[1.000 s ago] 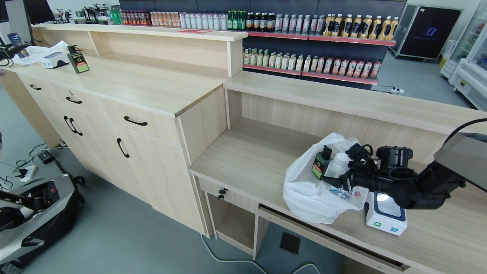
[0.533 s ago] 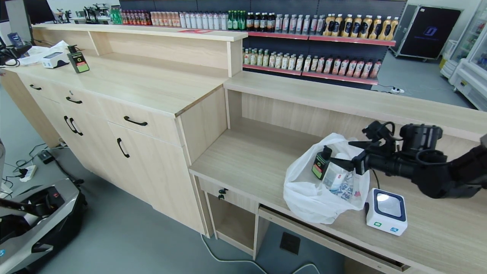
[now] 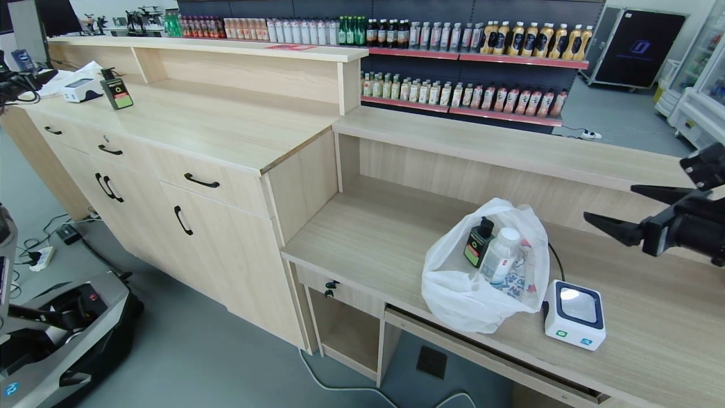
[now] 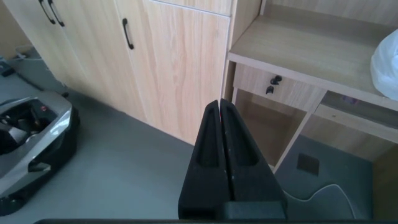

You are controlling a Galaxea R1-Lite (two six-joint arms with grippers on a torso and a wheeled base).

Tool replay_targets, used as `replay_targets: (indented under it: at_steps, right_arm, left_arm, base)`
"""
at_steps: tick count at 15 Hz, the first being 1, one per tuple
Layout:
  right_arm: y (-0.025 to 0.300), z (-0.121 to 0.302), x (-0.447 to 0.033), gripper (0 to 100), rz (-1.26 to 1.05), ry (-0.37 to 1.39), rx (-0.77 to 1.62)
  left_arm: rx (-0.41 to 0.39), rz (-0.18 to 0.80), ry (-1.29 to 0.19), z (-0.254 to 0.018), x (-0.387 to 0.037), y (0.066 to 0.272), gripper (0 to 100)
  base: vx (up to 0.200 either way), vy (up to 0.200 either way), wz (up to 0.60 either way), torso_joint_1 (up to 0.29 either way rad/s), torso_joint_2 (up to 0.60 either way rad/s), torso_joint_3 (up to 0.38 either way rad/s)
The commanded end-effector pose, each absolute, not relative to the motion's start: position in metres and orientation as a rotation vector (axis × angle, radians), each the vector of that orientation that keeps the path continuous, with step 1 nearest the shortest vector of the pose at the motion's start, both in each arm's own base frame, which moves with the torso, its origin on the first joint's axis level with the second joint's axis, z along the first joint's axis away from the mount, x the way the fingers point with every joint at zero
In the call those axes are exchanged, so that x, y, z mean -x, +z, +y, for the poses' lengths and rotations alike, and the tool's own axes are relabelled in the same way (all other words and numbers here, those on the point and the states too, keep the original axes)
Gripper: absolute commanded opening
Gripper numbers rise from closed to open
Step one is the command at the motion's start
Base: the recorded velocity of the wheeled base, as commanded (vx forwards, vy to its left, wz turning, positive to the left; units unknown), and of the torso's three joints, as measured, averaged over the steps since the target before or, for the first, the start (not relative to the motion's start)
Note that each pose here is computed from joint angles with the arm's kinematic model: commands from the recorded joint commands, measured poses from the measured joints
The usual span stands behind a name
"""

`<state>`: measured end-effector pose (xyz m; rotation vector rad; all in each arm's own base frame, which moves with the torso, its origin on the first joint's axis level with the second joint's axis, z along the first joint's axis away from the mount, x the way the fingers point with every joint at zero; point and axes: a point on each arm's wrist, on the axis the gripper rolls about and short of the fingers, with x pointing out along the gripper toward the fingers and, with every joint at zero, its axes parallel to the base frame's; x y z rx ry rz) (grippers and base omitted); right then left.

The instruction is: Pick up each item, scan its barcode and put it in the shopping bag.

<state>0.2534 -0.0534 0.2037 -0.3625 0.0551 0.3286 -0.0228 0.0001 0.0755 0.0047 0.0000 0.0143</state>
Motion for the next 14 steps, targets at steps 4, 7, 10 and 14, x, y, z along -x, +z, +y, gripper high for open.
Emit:
replay_targets:
  at_steps: [4, 7, 10, 14]
  right_arm:
    - [0.241, -0.045, -0.211, 100, -0.027, 0.117, 0.377]
    - [0.239, -0.039, -0.199, 100, 0.028, -0.024, 0.290]
    - [0.226, -0.037, -0.180, 100, 0.095, -0.095, 0.166]
    - [0.175, -0.021, -0.118, 100, 0.145, -0.038, 0.042]
  left_arm:
    - [-0.005, 0.000, 0.015, 0.000, 0.023, 0.075, 0]
    - [-0.005, 0.000, 0.015, 0.000, 0.023, 0.075, 0]
    - [-0.005, 0.000, 0.015, 0.000, 0.023, 0.075, 0]
    - [-0.005, 0.000, 0.015, 0.000, 0.023, 0.075, 0]
  base:
    - [0.000, 0.000, -0.60, 0.000, 0.00, 0.001]
    - [0.000, 0.000, -0.60, 0.004, 0.01, 0.007]
    - [0.000, 0.000, -0.40, -0.003, 0.00, 0.003]
    - [0.000, 0.000, 0.00, 0.000, 0.00, 0.000]
